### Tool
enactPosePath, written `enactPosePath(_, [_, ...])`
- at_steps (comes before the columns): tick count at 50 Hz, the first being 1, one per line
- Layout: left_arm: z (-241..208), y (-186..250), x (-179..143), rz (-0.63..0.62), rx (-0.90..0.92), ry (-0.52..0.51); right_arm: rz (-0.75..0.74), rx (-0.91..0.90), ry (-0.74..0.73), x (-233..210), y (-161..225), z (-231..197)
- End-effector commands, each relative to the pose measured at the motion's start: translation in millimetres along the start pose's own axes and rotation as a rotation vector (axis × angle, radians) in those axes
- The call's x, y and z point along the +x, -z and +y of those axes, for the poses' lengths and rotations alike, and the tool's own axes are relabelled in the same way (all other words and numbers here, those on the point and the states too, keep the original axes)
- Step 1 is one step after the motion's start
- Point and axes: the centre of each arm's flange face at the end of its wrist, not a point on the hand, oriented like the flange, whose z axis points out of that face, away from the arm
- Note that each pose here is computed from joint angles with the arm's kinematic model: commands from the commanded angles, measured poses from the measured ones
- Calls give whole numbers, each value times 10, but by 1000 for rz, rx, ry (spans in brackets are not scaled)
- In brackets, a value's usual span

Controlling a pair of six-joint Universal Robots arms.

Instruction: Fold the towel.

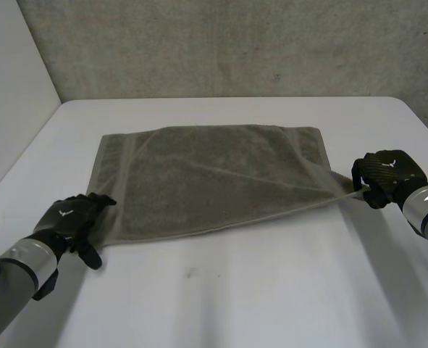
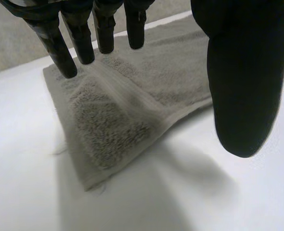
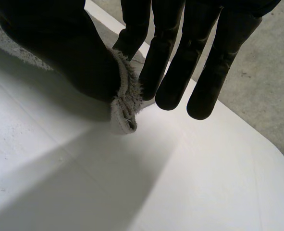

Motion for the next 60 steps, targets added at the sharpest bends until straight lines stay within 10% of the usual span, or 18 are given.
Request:
enactPosePath(1, [111, -84, -40, -28, 46, -131, -2, -2, -5, -11, 6, 3])
enactPosePath(60, [156, -342, -11, -12, 82, -187, -11, -13, -4, -31, -16, 54])
